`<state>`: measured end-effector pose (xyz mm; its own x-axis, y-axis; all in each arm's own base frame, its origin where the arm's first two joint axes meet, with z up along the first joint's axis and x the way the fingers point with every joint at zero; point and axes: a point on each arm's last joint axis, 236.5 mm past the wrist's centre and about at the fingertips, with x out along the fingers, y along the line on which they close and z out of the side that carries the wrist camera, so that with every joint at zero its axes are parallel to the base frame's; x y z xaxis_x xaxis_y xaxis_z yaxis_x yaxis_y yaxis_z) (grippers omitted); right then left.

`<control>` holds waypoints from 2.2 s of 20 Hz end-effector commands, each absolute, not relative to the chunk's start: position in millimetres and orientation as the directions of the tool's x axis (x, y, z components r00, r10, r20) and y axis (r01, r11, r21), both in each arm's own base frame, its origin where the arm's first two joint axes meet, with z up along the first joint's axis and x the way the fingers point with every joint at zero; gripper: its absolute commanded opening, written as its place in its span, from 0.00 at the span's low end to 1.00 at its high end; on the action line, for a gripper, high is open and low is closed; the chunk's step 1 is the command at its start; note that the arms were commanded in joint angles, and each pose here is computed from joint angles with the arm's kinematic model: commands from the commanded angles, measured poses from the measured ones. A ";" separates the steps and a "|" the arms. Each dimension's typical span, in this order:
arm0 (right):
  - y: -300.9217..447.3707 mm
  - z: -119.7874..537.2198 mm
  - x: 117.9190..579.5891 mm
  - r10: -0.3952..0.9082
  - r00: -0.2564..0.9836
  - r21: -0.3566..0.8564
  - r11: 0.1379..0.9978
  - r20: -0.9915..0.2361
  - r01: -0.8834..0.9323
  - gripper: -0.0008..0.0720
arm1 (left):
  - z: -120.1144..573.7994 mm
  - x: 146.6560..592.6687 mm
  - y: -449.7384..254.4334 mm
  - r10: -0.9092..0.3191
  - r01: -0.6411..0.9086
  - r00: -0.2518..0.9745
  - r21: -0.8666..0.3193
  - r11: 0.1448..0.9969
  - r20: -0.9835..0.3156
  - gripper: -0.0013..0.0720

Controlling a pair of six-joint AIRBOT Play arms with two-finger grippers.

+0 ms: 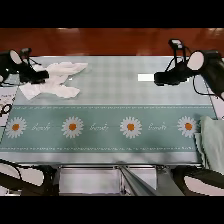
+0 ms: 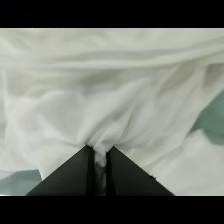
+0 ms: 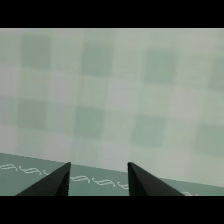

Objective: Fold the shirts.

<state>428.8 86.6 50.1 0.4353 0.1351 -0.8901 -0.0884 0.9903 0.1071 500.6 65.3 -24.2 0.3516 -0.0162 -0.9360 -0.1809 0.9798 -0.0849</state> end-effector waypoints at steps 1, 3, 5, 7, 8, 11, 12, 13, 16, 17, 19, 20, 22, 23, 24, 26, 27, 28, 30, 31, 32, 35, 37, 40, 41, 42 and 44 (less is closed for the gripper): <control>71.3 112.4 418.2 0.100 0.565 0.071 0.995 -0.819 -0.074 0.57 | 92.2 527.1 28.8 -0.136 -0.108 0.583 -0.243 0.964 -0.801 0.05; 64.7 154.4 400.1 0.096 0.634 0.065 0.995 -0.767 -0.072 0.57 | 174.9 523.3 12.2 -0.163 -0.023 0.707 -0.252 0.967 -0.688 0.05; 61.0 189.7 377.8 0.105 0.687 0.072 0.994 -0.719 -0.077 0.57 | 244.8 505.9 0.1 -0.168 0.031 0.789 -0.235 0.972 -0.591 0.05; 57.5 217.6 356.4 0.113 0.729 0.078 0.994 -0.675 -0.081 0.57 | 305.0 480.9 -17.1 -0.189 0.091 0.841 -0.212 0.973 -0.506 0.05; 55.8 228.8 346.7 0.115 0.747 0.080 0.993 -0.655 -0.083 0.57 | 328.8 468.5 -26.7 -0.204 0.121 0.857 -0.200 0.972 -0.472 0.05; 51.4 254.0 320.5 0.121 0.784 0.086 0.992 -0.608 -0.087 0.57 | 386.3 429.9 -63.8 -0.275 0.227 0.880 -0.166 0.960 -0.387 0.05; 50.2 258.0 313.3 0.122 0.788 0.089 0.992 -0.603 -0.086 0.57 | 398.7 417.9 -81.1 -0.319 0.274 0.877 -0.171 0.946 -0.360 0.05; 49.0 261.3 306.2 0.123 0.791 0.089 0.992 -0.599 -0.086 0.57 | 406.3 406.7 -99.6 -0.373 0.327 0.863 -0.187 0.926 -0.341 0.05; 46.4 267.5 291.4 0.123 0.797 0.090 0.992 -0.592 -0.087 0.57 | 407.7 375.0 -161.2 -0.541 0.485 0.771 -0.239 0.841 -0.337 0.05; 45.9 267.9 288.5 0.123 0.796 0.090 0.992 -0.593 -0.086 0.57 | 397.3 367.5 -181.3 -0.580 0.524 0.731 -0.248 0.814 -0.358 0.05; 45.2 264.9 284.6 0.121 0.785 0.088 0.993 -0.607 -0.085 0.57 | 357.9 352.6 -222.1 -0.643 0.603 0.623 -0.251 0.757 -0.445 0.05; 45.2 263.0 284.0 0.121 0.781 0.088 0.993 -0.613 -0.084 0.57 | 331.8 343.6 -242.3 -0.666 0.632 0.556 -0.268 0.727 -0.498 0.05; 45.0 258.8 283.8 0.119 0.774 0.089 0.993 -0.622 -0.081 0.57 | 268.0 323.1 -278.4 -0.679 0.677 0.412 -0.295 0.674 -0.608 0.05; 45.2 256.4 283.9 0.119 0.770 0.093 0.993 -0.627 -0.078 0.57 | 232.2 312.5 -292.8 -0.671 0.681 0.341 -0.319 0.659 -0.658 0.05; 45.2 253.8 284.2 0.118 0.766 0.096 0.993 -0.631 -0.074 0.57 | 198.9 305.3 -303.1 -0.657 0.675 0.287 -0.340 0.655 -0.697 0.05; 45.9 249.1 288.0 0.118 0.767 0.106 0.992 -0.631 -0.066 0.57 | 136.3 291.8 -327.2 -0.642 0.658 0.199 -0.385 0.647 -0.740 0.05; 46.8 247.5 293.4 0.119 0.773 0.106 0.992 -0.624 -0.068 0.57 | 109.5 283.6 -341.9 -0.647 0.644 0.153 -0.422 0.639 -0.747 0.05; 48.1 244.7 301.1 0.120 0.777 0.107 0.992 -0.618 -0.068 0.57 | 88.3 275.3 -355.8 -0.653 0.630 0.110 -0.456 0.629 -0.749 0.05; 51.8 237.9 318.7 0.123 0.778 0.110 0.991 -0.616 -0.070 0.57 | 55.1 255.5 -383.0 -0.652 0.657 0.014 -0.485 0.578 -0.758 0.05; 55.0 234.5 328.6 0.130 0.778 0.117 0.990 -0.615 -0.074 0.57 | 42.9 247.5 -394.7 -0.650 0.675 -0.023 -0.491 0.551 -0.760 0.05; 58.4 232.3 338.6 0.138 0.782 0.125 0.989 -0.608 -0.077 0.57 | 31.4 242.8 -400.8 -0.635 0.685 -0.043 -0.486 0.543 -0.771 0.12; 70.4 228.9 360.5 0.175 0.791 0.164 0.982 -0.586 -0.096 0.57 | 12.1 258.0 -373.5 -0.525 0.709 -0.038 -0.393 0.585 -0.850 0.71; 40.0 227.4 364.0 0.077 0.799 0.101 0.995 -0.596 -0.020 0.57 | 20.9 283.2 -317.0 -0.413 0.655 -0.019 -0.323 0.683 -0.910 0.71; -75.8 189.8 328.8 -0.252 0.640 -0.077 0.955 -0.726 0.288 0.57 | 52.9 332.0 -215.1 -0.363 0.506 0.134 -0.252 0.825 -0.922 0.71; -108.0 160.6 305.2 -0.302 0.531 -0.089 0.917 -0.792 0.389 0.57 | 55.6 341.2 -188.7 -0.386 0.424 0.186 -0.281 0.861 -0.904 0.71; -120.5 128.7 287.9 -0.276 0.461 -0.046 0.892 -0.843 0.450 0.57 | 47.3 342.2 -166.1 -0.421 0.319 0.218 -0.344 0.883 -0.880 0.71; -98.2 62.5 275.8 -0.067 0.454 0.175 0.865 -0.888 0.471 0.57 | 6.3 315.8 -147.9 -0.528 0.093 0.176 -0.520 0.849 -0.830 0.71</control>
